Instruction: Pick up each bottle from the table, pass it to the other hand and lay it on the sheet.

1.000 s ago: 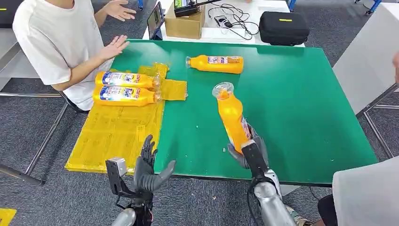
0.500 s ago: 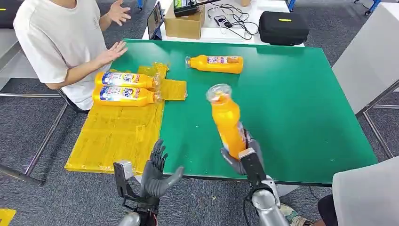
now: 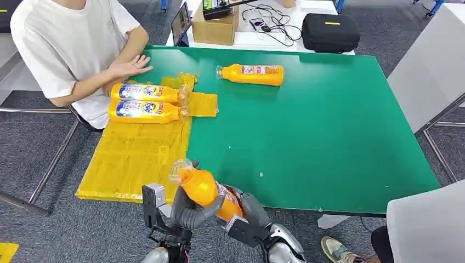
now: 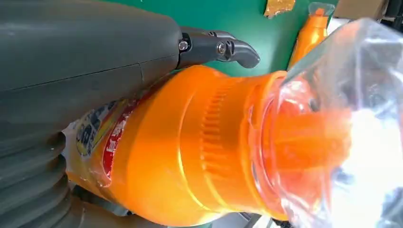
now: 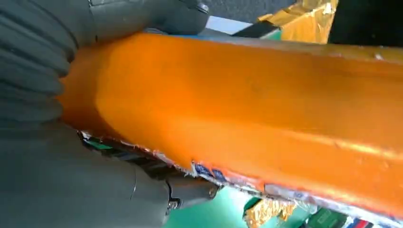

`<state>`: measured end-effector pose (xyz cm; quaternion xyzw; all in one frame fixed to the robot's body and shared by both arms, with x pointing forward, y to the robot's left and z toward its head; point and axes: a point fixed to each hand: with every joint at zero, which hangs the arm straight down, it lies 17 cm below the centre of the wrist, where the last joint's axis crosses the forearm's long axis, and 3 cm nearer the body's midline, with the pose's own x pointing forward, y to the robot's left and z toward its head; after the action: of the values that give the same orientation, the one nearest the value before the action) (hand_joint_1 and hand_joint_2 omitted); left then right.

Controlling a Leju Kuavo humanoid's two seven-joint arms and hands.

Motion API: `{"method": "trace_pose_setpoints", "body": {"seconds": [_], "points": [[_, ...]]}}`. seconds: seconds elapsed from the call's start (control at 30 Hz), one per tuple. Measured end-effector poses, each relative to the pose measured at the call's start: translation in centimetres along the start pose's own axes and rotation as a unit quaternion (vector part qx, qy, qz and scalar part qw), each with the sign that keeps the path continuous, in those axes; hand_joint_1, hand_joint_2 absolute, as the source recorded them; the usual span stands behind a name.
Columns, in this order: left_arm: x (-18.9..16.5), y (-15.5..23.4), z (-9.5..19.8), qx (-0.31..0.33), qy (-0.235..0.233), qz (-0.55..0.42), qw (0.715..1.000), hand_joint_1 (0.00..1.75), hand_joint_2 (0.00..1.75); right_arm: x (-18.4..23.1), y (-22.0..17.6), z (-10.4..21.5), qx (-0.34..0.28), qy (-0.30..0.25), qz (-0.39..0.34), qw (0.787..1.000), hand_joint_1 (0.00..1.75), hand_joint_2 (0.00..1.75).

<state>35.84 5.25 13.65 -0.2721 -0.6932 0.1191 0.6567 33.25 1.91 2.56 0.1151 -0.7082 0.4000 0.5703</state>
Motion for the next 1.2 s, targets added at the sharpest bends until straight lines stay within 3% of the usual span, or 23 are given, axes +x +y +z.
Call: {"method": "trace_pose_setpoints", "body": {"seconds": [1.1, 1.13, 1.2], "points": [[0.0, 0.1, 0.1, -0.001, 0.001, -0.002, 1.000, 0.00, 1.75, -0.7, 1.2, 0.2, 0.020, 0.007, 0.005, 1.000, 1.75, 1.75], [0.0, 0.1, 0.1, -0.001, 0.001, -0.002, 1.000, 1.75, 1.75, -0.8, 1.2, 0.2, 0.020, 0.008, 0.006, 1.000, 0.00, 0.00], [0.0, 0.1, 0.0, -0.001, 0.001, -0.002, 1.000, 1.75, 1.75, -0.8, 1.2, 0.2, 0.021, 0.007, 0.007, 1.000, 0.00, 0.00]]}}
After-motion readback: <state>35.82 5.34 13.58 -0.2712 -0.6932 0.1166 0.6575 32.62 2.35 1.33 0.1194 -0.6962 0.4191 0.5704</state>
